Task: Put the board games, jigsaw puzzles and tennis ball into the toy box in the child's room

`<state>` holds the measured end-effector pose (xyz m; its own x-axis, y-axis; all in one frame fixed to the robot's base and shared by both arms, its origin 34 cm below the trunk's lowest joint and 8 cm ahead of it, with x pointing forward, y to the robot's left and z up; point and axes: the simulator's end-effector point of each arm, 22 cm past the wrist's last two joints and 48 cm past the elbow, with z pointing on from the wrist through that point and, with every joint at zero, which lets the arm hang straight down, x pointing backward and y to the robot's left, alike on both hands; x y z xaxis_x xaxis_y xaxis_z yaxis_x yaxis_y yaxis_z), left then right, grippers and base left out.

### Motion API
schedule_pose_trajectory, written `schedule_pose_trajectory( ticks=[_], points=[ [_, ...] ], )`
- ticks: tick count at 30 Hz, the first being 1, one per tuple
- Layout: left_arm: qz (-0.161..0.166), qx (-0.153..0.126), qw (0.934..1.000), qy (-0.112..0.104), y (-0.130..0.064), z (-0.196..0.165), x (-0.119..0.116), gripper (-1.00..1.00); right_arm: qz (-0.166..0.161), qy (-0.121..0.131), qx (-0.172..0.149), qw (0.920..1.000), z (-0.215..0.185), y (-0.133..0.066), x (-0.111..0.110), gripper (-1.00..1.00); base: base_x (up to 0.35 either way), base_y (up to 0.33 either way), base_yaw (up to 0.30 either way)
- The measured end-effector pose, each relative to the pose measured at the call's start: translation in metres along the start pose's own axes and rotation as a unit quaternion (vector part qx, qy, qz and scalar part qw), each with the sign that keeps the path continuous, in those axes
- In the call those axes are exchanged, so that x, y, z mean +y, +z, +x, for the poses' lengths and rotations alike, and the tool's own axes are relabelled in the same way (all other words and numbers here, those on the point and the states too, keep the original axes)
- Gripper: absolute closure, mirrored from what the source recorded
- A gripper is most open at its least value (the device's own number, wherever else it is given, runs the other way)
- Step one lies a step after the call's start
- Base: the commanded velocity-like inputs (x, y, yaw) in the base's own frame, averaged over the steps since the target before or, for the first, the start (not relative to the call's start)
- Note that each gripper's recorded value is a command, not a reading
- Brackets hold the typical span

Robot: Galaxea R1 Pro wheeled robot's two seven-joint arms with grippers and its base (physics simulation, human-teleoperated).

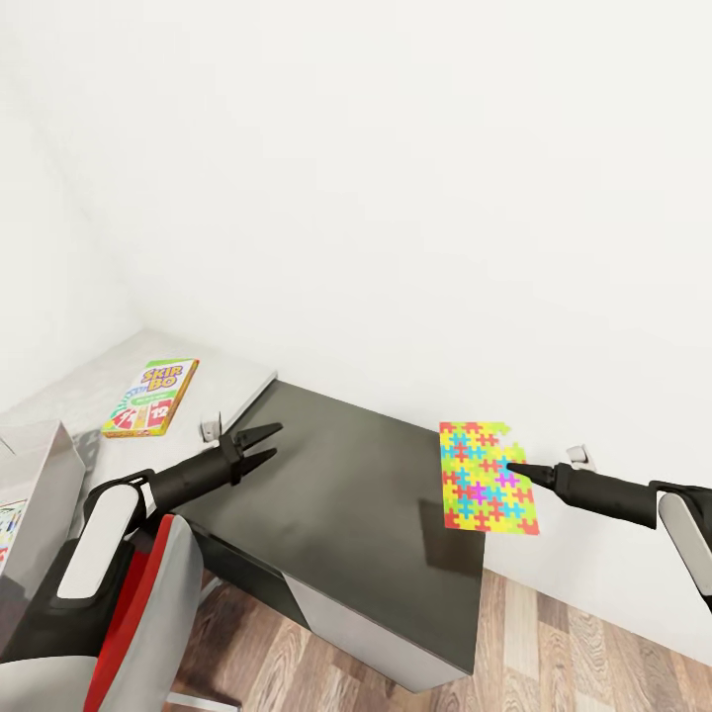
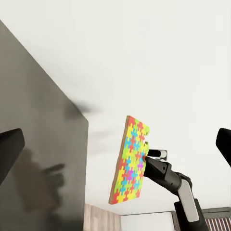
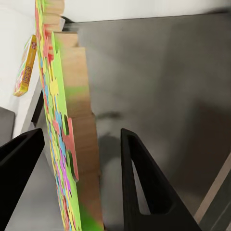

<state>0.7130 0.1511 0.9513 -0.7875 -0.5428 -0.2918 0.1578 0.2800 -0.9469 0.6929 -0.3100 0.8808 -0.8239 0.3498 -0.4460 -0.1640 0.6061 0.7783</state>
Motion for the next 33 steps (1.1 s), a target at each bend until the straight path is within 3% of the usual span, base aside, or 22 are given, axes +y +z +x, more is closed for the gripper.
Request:
schedule_pose_trajectory(
  ticks=[5,11,18,23,24,25,33],
  points=[
    [0.006,0.006,1.0,0.0,0.007,0.003,-0.003,-1.0,-0.002,-0.003,0.002,1.0,0.0,-0.001,-0.001,1.0,0.0,0.0,0.0],
    [0.027,0.024,0.9993,0.005,0.028,0.013,-0.019,-1.0,-0.023,-0.004,-0.036,0.9991,-0.033,-0.021,0.005,1.0,0.0,0.0,0.0],
    [0.035,0.035,0.9988,0.006,0.043,0.027,-0.025,-1.0,-0.05,0.0,-0.066,0.9966,-0.059,-0.031,0.013,1.0,-0.004,0.0,0.0],
    [0.033,0.039,0.9987,0.007,0.05,0.033,-0.027,-1.0,-0.065,0.005,-0.073,0.9952,-0.066,-0.033,0.017,1.0,-0.112,0.0,0.0],
    [0.018,0.042,0.9988,0.016,0.051,0.035,-0.02,-1.0,-0.059,0.023,-0.071,0.9954,-0.06,-0.031,0.004,1.0,-0.211,0.0,0.0],
    [0.019,0.042,0.9988,0.016,0.051,0.035,-0.02,-1.0,-0.063,0.026,-0.073,0.995,-0.062,-0.032,0.006,1.0,-0.235,0.0,0.0],
    [0.02,0.043,0.9987,0.017,0.052,0.036,-0.021,-1.0,-0.064,0.026,-0.071,0.9951,-0.062,-0.031,0.007,1.0,-0.278,0.0,0.0]
  ],
)
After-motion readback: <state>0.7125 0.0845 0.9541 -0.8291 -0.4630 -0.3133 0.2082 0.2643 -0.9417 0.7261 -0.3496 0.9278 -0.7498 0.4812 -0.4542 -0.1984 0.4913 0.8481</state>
